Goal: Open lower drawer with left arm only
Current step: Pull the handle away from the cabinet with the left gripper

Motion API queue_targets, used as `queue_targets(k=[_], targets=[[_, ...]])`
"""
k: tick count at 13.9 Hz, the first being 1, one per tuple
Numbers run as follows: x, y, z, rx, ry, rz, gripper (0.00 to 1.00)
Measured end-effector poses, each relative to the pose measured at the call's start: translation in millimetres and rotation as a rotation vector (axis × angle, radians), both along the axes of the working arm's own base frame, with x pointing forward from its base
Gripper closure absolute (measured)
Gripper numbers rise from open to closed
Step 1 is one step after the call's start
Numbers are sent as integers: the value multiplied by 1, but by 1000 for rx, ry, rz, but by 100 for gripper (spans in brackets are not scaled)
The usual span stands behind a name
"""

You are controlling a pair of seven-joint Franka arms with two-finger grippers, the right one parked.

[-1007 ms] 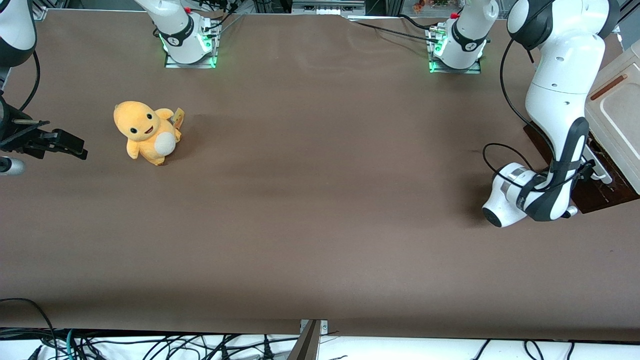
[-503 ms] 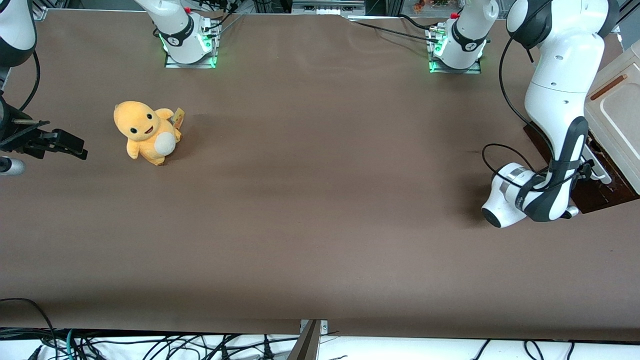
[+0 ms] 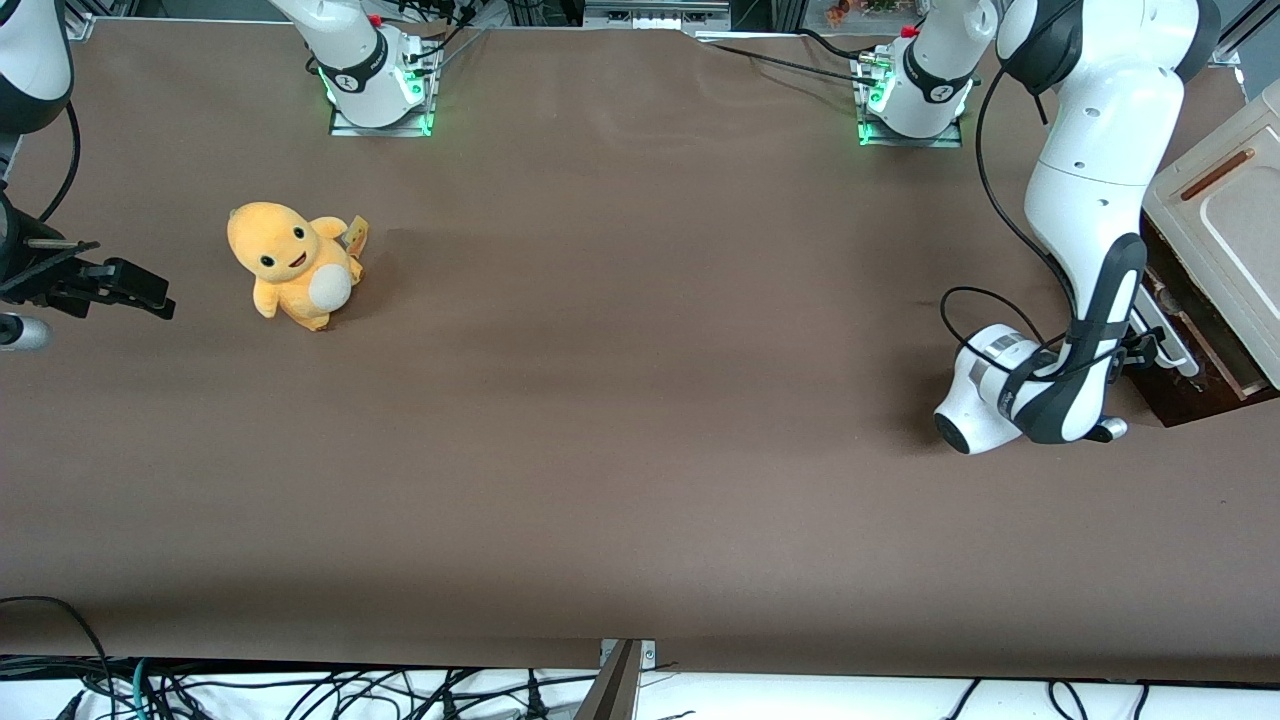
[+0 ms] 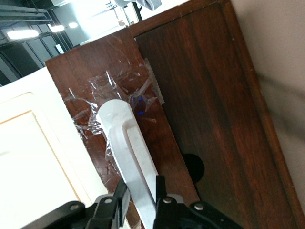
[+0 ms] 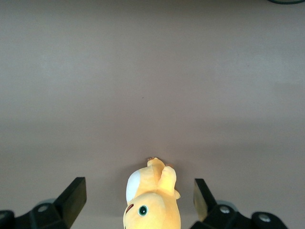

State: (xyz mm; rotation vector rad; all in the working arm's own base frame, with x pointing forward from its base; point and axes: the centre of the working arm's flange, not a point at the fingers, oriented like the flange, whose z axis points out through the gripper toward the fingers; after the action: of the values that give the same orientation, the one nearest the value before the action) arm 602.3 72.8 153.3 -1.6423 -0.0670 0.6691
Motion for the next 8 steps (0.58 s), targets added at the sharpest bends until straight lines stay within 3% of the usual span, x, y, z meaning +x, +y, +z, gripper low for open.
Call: queue_targets(k=[4, 8], targets=[[8, -23, 5, -37, -24, -6, 74], [6, -42, 5, -46, -19, -10, 74]])
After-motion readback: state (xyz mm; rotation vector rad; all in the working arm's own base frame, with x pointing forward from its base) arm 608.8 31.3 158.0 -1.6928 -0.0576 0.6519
